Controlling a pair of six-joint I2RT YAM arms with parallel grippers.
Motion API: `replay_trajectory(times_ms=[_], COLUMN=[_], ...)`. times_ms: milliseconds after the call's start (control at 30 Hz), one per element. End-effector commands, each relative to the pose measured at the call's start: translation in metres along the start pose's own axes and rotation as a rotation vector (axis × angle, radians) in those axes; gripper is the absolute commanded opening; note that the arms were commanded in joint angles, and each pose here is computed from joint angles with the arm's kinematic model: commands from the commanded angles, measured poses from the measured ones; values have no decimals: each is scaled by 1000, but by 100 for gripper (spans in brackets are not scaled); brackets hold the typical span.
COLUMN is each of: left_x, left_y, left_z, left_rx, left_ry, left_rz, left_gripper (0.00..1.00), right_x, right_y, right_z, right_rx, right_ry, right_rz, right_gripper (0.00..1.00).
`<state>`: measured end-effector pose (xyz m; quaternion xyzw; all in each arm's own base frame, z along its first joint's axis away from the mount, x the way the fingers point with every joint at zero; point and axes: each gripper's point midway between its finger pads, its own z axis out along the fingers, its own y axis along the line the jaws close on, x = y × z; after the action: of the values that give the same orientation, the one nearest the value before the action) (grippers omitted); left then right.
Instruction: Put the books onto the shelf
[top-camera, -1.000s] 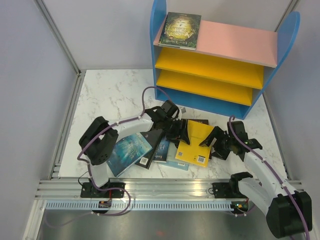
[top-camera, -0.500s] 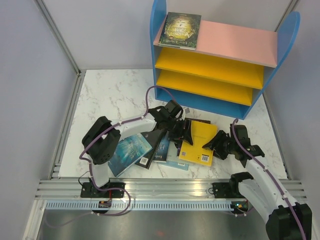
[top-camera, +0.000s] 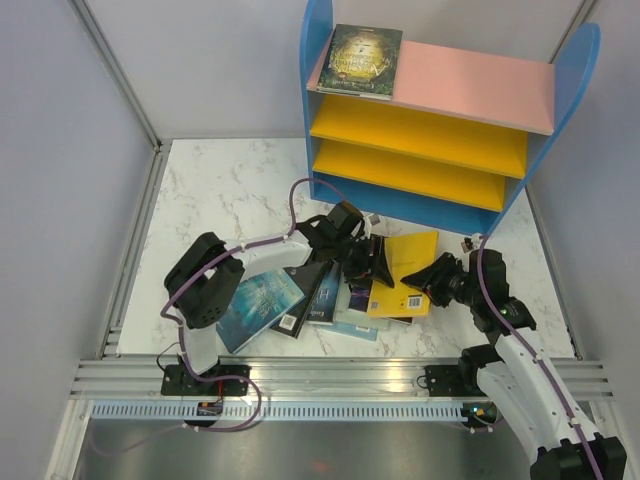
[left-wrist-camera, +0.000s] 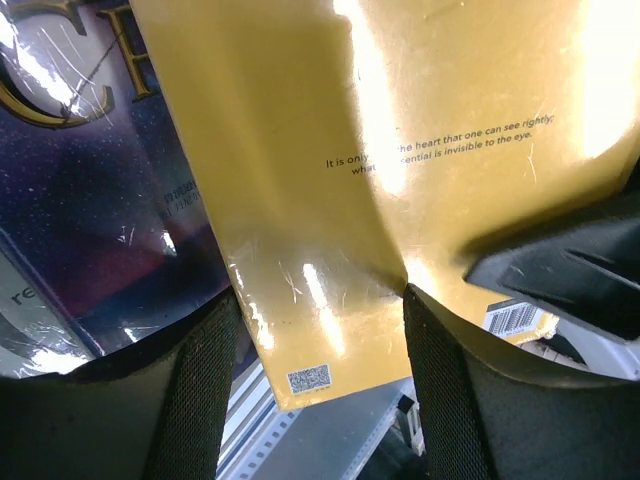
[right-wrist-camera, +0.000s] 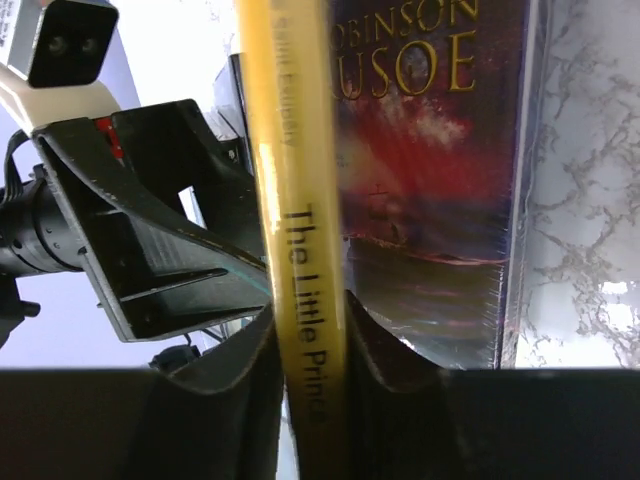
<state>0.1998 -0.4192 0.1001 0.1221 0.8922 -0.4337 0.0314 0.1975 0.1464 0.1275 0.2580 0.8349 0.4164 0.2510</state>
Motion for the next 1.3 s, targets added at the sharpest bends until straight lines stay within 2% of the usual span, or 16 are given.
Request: replay_trajectory(times_ms=[0,33,100,267,533,567,867,900,967,1000,1067,1100,1133,1167,1200,1267], left_x=[3,2,-1,-27,-57,-54,-46,-45,-44,-43,-43,-44,-43,-43,-43,-44], left_y=[-72,-71,-69,-47,-24,-23,-10,-10,-11,-11,-14,-14,-16,-17,-17,-18], left_z=[-15,-16,-24,-71,-171,-180,-204,-204,-206,-206,-208,-209,-210,-211,-212,-214], left_rx=[244,242,237,193,119,106,81,82,82,83,88,89,92,92,92,90], left_ry=[16,14,-3,-126,-356,-367,-421,-422,-429,-429,-434,-438,-439,-444,-446,-456], left_rz=[72,71,68,45,38,47,25,24,23,21,21,23,24,25,26,28], left_gripper=[68,68,68,73,78,78,79,79,79,79,79,79,79,79,79,79], right_x=[-11,-10,-12,-26,-71,-78,-141,-156,-171,-189,-206,-222,-230,-237,-250,-262], right_y=[41,41,44,65,193,223,362,366,397,398,423,419,423,440,437,456], right_z=[-6,-6,-8,-22,-81,-100,-139,-117,-127,-97,-100,-67,-59,-62,-32,-27], right_rx=[-131,-130,-127,-95,-253,-308,-490,-469,-521,-493,-539,-511,-522,-582,-581,-676], right_ry=[-20,-15,-17,-50,-157,-195,-323,-306,-353,-336,-377,-353,-353,-379,-347,-366], right_rz=[-44,-50,-60,-154,-331,-365,-443,-430,-454,-434,-430,-394,-381,-392,-321,-295], right_gripper=[30,14,0,0,0,0,0,0,0,0,0,0,0,0,0,0])
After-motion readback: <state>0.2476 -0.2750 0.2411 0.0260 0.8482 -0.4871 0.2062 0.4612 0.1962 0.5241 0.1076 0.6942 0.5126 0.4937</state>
